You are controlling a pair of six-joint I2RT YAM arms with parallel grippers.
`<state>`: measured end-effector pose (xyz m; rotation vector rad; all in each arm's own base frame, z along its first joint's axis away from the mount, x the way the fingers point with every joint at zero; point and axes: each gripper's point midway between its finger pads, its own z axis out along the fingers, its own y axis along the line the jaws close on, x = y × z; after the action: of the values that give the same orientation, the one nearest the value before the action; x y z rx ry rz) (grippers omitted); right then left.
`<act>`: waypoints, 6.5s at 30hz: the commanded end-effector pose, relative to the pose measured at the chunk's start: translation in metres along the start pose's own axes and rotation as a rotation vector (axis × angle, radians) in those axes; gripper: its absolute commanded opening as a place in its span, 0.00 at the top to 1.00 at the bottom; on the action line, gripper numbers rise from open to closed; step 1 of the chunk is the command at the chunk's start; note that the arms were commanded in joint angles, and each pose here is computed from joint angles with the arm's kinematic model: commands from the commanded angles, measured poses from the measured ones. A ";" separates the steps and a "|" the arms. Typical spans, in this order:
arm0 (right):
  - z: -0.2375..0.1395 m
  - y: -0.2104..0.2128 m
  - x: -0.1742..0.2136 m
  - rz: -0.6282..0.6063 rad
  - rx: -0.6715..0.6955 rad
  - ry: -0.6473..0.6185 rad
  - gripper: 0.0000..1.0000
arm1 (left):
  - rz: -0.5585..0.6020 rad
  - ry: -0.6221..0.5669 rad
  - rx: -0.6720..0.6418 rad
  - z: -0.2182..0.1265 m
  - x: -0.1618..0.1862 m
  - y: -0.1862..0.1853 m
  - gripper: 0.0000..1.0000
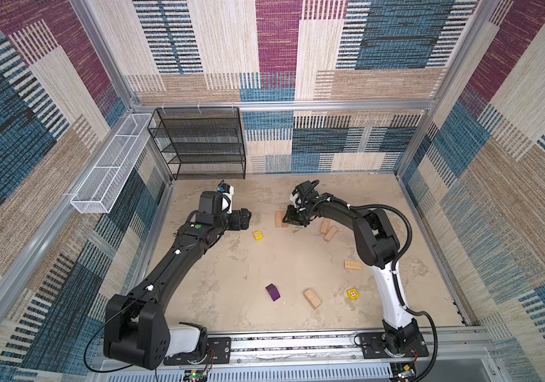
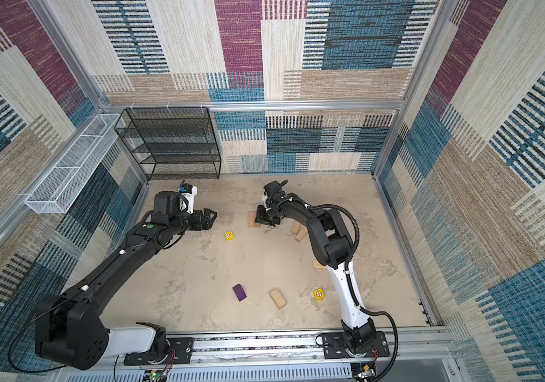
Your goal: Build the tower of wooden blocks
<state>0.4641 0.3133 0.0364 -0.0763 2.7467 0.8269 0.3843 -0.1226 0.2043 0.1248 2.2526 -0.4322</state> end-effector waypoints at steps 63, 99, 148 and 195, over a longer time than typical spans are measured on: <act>-0.295 -0.023 0.011 -0.181 0.224 -0.683 0.00 | 0.295 -0.029 0.027 0.003 -0.020 -0.136 0.22; -0.265 -0.083 0.120 0.005 0.159 -0.538 0.36 | 0.477 0.331 0.103 0.198 0.061 -0.270 0.33; -0.243 -0.092 0.126 0.024 0.158 -0.477 0.32 | 0.575 0.420 0.089 0.251 0.111 -0.253 0.73; -0.208 -0.063 0.058 -0.031 0.066 -0.389 0.33 | 1.101 0.454 0.385 0.189 0.023 -0.103 1.00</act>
<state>0.3598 0.1410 0.1462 0.1012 2.4282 0.6324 0.4901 -0.2855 0.1014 1.5920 2.1414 -0.1577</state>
